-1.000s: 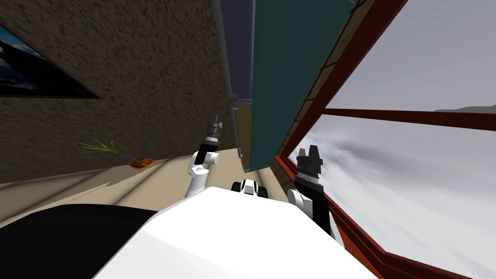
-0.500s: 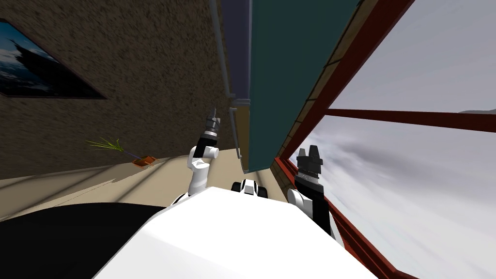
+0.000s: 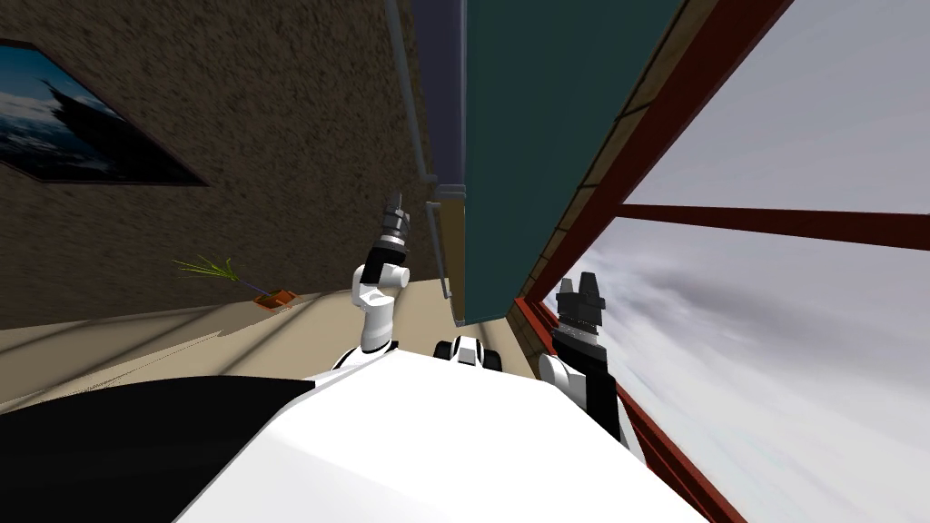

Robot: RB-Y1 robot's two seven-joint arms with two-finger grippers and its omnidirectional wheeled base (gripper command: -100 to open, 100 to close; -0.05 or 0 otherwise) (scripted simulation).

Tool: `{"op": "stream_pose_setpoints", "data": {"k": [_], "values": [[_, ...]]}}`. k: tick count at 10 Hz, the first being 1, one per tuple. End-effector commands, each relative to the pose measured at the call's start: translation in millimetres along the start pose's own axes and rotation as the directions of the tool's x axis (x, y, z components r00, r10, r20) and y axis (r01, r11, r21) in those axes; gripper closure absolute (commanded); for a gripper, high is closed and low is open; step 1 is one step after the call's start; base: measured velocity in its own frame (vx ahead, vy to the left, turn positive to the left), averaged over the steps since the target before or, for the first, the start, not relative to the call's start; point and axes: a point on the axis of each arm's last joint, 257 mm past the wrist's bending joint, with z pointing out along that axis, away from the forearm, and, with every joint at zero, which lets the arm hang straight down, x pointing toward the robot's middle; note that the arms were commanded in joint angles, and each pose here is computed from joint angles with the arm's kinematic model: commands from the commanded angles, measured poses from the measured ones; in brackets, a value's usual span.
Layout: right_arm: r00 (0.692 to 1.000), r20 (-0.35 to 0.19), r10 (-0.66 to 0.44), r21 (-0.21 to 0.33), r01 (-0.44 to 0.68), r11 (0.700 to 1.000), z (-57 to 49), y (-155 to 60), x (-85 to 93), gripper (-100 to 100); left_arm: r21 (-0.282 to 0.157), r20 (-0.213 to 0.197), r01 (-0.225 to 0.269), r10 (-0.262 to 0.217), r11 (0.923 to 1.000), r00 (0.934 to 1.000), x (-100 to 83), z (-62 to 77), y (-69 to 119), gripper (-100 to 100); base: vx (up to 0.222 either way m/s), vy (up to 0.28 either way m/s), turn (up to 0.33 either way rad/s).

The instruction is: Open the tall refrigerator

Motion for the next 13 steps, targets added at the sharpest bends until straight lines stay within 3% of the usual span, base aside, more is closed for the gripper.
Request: {"op": "stream_pose_setpoints", "data": {"k": [1, 13], "values": [[1.000, 0.000, 0.000, 0.000, 0.000, 1.000, 0.0, 0, 0.0, 0, -0.017, 0.025, -0.020, 0.021, 0.9997, 0.9995, -10.1, 15.3, -3.6, -100, 0.034, -0.057, 0.075], [1.000, 0.000, 0.000, 0.000, 0.000, 1.000, 0.0, 0, 0.0, 0, -0.111, 0.111, -0.028, 0.040, 0.9934, 0.9930, -44.7, 66.0, -18.3, -100, 0.037, -0.054, 0.045]]}}
